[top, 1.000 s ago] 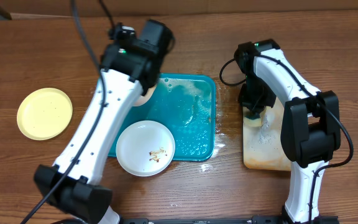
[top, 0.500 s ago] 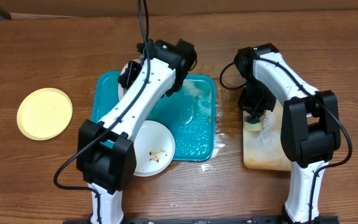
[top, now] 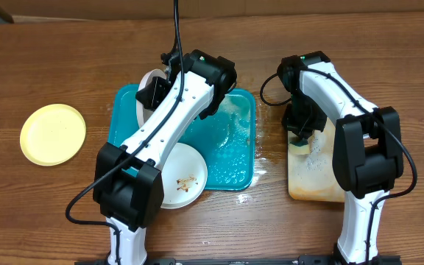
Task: Clean dirty plates on tray and stack at the side
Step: 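Lift the white plate with the left gripper and carry it left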
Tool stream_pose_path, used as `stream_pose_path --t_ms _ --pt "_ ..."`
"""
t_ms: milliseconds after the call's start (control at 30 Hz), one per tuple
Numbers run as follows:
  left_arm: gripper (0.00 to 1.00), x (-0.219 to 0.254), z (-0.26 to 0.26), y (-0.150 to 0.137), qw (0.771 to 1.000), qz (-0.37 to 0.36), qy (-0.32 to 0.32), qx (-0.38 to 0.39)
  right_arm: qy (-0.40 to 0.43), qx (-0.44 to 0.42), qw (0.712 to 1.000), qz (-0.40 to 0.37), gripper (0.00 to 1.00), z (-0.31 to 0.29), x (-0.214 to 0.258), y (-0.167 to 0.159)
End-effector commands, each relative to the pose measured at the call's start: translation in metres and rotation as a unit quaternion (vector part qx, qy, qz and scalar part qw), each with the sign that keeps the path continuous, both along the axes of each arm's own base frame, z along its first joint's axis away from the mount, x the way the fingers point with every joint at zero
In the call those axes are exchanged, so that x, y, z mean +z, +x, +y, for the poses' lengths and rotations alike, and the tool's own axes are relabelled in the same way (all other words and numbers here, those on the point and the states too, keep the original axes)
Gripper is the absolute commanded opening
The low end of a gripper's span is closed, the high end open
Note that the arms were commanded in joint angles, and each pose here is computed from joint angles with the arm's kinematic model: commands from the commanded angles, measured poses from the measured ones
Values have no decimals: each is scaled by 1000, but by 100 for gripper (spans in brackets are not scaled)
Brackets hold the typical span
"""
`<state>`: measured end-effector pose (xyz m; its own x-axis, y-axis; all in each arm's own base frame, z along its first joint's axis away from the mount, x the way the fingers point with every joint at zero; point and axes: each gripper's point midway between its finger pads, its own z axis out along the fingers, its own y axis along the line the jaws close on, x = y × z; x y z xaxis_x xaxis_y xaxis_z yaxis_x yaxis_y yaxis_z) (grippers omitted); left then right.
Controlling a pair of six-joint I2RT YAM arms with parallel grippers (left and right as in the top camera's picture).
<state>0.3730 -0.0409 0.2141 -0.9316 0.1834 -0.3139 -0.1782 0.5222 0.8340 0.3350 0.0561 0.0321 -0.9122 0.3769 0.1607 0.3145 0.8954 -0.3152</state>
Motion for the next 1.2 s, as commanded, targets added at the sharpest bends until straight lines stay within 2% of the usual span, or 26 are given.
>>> stream_pose_path --t_ms 0,800,933,1033,1167 --pt "4 9 1 6 999 -43 7 7 8 -2 1000 -15 4 0 10 1" --pt "4 8 0 5 999 -45 3 10 20 -4 1000 -16 4 5 9 2" --pt "4 -18 -9 -9 993 -41 -85 65 20 -5 1000 -17 4 5 9 3" --pt "4 -46 -32 -18 975 -31 -190 111 21 -4 1000 -20 4 5 9 4" --pt "4 -57 -60 -10 950 -35 -289 115 20 -4 1000 -16 4 4 9 2"
